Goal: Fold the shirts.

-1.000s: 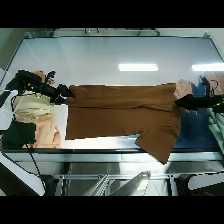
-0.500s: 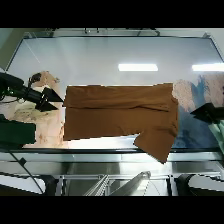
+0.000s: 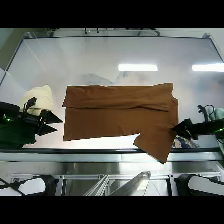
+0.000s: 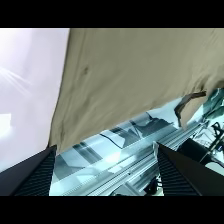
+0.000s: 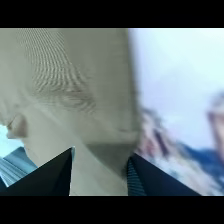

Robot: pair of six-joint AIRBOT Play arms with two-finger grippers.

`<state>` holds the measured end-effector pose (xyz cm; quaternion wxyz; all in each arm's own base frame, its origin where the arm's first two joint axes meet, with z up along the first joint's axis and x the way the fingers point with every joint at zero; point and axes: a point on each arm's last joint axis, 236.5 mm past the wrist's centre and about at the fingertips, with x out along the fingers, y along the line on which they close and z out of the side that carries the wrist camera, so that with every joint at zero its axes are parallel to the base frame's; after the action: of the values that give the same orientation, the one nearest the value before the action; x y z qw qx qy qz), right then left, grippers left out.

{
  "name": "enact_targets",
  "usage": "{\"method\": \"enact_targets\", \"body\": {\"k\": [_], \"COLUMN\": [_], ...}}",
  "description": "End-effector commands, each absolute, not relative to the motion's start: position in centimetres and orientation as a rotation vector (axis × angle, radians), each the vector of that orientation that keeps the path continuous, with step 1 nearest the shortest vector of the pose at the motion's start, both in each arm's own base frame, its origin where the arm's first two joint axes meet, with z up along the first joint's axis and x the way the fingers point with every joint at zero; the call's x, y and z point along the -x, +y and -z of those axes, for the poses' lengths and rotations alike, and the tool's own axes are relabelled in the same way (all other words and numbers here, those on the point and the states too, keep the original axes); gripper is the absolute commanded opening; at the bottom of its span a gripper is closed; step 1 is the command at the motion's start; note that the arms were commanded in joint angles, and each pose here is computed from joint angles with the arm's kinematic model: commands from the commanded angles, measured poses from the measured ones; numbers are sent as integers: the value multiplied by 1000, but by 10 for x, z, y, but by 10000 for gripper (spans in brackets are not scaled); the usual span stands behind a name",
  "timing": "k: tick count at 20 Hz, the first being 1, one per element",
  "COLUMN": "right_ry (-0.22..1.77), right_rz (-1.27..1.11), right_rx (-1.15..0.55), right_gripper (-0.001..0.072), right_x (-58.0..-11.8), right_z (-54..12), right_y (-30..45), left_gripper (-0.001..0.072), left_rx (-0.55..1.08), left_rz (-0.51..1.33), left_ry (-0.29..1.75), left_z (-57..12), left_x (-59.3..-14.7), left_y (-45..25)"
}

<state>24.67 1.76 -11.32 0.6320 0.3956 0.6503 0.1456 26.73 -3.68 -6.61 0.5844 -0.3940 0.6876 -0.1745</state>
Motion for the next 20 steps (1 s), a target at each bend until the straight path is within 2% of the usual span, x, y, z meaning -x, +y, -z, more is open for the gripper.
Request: {"method": "enact_targets", "body": {"k": [1, 2, 4, 5, 9, 11, 12, 13, 14, 15, 20], "right_ry": [1481, 1466, 1455, 1460, 1468, 1459, 1454, 1451, 1457, 1464, 1448], "right_rz": [-364, -392, -413, -420, -438, -439, -440, -444, -453, -468, -556], "right_rx": [-851, -845, -849, -856, -867, -878, -885, -893, -898, -902, -979], "right_gripper": [387, 318, 103, 19, 19, 19, 19, 19, 19, 19, 19], "right_x": [-255, -259, -261, -259, -257, -259, -260, -261, -259, -257, -257], "right_z": [123, 120, 117, 115, 112, 111, 110, 109, 107, 105, 70], "right_y": [47, 54, 59, 60, 63, 64, 65, 66, 67, 69, 56], "left_gripper": [696, 695, 695, 695, 695, 693, 611, 414, 102, 22, 21], "left_rx": [943, 930, 894, 864, 687, 658, 676, 691, 715, 739, 758], "left_rz": [379, 372, 350, 341, 264, 276, 298, 348, 414, 471, 602], "left_ry": [1622, 1625, 1622, 1629, 1766, 1763, 1742, 1703, 1657, 1615, 1565], "left_z": [81, 86, 98, 103, 124, 125, 123, 118, 111, 103, 65], "left_x": [-249, -248, -249, -247, -221, -224, -230, -238, -247, -255, -272], "left_y": [-44, -48, -53, -54, -45, -51, -62, -74, -90, -103, -107]}}
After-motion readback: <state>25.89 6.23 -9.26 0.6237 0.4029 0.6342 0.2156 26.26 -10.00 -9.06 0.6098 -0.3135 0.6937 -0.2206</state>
